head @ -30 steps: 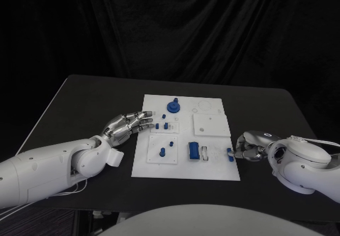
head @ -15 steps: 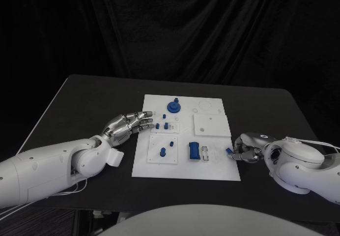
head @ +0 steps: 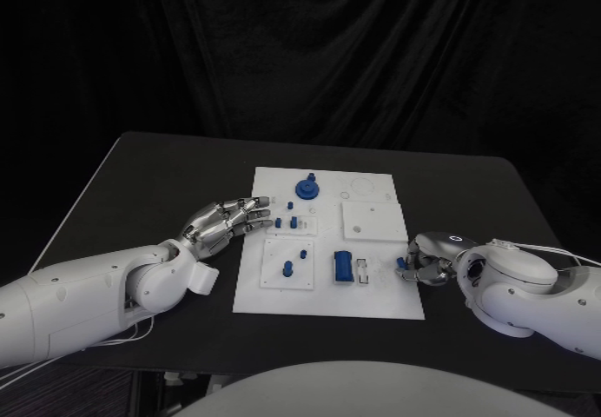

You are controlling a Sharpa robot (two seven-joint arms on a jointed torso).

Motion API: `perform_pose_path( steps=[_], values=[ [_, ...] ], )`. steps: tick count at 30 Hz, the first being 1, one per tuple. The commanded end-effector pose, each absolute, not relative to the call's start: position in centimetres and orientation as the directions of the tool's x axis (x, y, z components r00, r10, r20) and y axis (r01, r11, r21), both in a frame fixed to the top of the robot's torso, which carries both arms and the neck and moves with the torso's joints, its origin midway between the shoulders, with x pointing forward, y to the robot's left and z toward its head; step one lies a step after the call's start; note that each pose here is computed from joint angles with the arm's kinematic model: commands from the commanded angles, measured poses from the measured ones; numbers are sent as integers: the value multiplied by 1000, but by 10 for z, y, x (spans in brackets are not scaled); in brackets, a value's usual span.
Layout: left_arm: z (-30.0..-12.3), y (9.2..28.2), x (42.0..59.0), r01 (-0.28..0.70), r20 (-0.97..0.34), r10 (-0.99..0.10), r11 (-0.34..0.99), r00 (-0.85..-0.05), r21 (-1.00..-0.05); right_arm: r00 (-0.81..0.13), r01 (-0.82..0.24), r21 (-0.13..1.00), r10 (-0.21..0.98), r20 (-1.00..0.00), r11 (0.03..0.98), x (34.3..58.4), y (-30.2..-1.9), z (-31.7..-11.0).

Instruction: Assemble the parts on the task board

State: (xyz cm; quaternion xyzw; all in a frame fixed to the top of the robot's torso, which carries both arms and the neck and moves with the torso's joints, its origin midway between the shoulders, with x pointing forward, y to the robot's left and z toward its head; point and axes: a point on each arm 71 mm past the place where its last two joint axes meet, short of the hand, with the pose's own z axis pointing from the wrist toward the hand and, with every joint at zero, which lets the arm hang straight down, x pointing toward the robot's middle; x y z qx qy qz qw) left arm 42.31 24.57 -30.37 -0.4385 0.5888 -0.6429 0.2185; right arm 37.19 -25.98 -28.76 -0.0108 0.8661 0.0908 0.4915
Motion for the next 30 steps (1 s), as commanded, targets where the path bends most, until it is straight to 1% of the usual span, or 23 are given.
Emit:
perform_pose_path(
  steps=[1, 13, 17, 25, 30],
  values=[
    [-303, 244, 422, -236, 320, -788, -226, -526, -945, -550, -123, 140, 50, -833, 982, 368, -259, -297],
    [-304, 243, 422, -239, 321, -786, -226, -528, -944, -576, -133, 158, 54, -816, 978, 368, -253, -302],
    [-304, 243, 422, -240, 321, -787, -225, -527, -944, -593, -113, 184, 82, -801, 976, 368, -254, -303],
    [-304, 245, 422, -241, 322, -787, -225, -527, -944, -595, -90, 310, 199, -779, 946, 364, -248, -298],
    [-304, 245, 422, -241, 322, -787, -225, -526, -944, -606, -38, 421, 315, -730, 906, 357, -244, -293]
  ],
)
